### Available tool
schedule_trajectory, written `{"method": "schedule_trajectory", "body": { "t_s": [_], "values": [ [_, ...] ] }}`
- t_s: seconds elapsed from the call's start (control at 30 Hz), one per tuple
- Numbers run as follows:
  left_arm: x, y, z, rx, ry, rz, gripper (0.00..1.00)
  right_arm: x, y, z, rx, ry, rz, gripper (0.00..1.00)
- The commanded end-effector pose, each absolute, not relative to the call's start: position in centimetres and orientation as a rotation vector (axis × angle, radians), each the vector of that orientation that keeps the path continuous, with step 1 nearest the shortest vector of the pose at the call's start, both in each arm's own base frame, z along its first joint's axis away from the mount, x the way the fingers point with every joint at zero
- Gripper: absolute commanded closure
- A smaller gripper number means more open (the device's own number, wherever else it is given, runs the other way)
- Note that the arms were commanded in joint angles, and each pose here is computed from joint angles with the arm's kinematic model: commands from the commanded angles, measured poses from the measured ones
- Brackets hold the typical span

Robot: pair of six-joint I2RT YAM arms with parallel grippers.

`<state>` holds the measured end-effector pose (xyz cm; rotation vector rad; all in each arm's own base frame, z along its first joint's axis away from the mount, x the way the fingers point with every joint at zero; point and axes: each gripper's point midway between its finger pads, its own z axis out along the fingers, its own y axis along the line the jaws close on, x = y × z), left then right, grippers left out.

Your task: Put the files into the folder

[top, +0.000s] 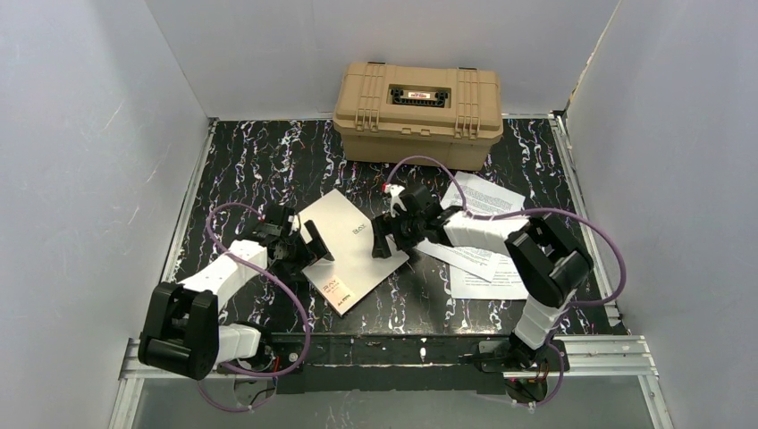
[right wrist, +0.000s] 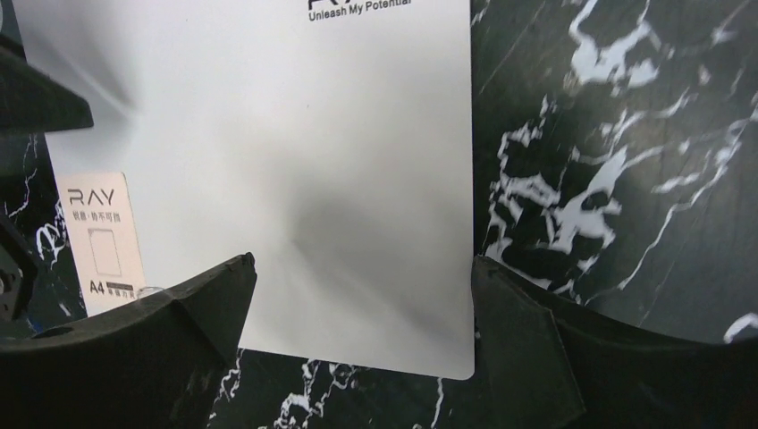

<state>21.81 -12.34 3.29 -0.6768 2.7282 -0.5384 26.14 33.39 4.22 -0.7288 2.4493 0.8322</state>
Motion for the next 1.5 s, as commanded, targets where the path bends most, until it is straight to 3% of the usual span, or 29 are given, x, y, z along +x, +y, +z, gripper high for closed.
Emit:
{"method": "schedule_trajectory", "body": {
  "t_s": [0.0, 0.53, 0.93, 1.47],
  "values": [
    [21.4, -13.3, 2.7, -0.600, 2.790, -0.602, 0.02, 21.1, 33.4, 3.8, -0.737, 2.517, 0.931, 0.01],
    [23.0, -19.3, 2.6, -0.302, 2.868, -0.624, 0.02, 15.4, 26.8, 3.0, -0.520, 2.564, 0.801, 0.01],
    [25.7, -19.6, 3.6, -0.251, 2.835, -0.540, 0.02, 15.9, 23.6, 4.1, -0.388, 2.541, 0.658, 0.01],
    [19.8, -17.1, 4.2, -0.264, 2.896, -0.540, 0.04, 18.4, 23.3, 7.5, -0.359, 2.468, 0.546, 0.01]
  ]
}}
